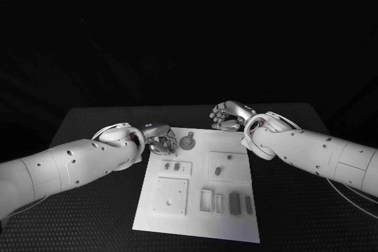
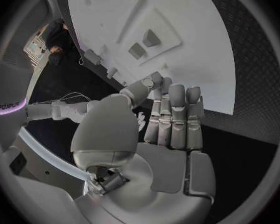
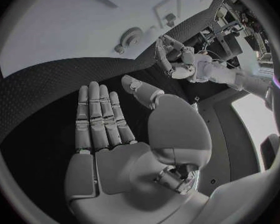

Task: Assemble the parts on the task board

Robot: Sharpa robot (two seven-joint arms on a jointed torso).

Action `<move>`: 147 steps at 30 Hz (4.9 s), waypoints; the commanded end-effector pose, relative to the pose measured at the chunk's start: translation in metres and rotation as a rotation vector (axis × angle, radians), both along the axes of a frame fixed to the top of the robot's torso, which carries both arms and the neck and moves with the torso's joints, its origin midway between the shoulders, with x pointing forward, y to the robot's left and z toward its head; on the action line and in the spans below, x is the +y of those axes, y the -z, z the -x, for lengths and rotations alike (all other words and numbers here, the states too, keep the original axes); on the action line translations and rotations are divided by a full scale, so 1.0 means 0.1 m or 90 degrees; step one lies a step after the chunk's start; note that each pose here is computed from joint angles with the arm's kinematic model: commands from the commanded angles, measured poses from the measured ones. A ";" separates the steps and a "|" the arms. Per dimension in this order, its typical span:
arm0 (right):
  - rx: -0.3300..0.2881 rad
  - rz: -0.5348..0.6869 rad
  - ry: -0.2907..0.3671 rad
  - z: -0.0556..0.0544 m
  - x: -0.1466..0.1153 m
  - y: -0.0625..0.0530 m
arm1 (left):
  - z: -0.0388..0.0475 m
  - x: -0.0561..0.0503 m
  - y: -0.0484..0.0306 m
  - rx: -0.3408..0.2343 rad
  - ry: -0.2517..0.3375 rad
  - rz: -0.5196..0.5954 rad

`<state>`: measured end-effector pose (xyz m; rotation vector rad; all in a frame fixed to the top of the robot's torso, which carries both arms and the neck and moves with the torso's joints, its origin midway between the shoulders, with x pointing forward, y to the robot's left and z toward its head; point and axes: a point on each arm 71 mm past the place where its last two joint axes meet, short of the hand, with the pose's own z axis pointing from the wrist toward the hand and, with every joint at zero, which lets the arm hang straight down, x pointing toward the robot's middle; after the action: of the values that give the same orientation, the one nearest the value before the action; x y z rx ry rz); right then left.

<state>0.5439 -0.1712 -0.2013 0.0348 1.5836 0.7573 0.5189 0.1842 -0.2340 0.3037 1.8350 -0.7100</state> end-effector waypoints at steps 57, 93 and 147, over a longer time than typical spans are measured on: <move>0.003 0.000 -0.012 0.00 0.05 0.00 | 0.015 -0.11 0.178 0.034 0.023 -0.019; 0.004 0.001 -0.010 0.00 0.03 0.00 | 0.011 -0.14 0.233 0.029 0.008 -0.027; 0.041 0.012 -0.016 0.04 -0.25 0.04 | -0.153 0.42 0.168 0.017 -0.105 0.022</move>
<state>0.5423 -0.1989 -0.2028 0.0520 1.6149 0.7329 0.5324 0.2237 -0.2531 0.1848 1.8564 -0.5951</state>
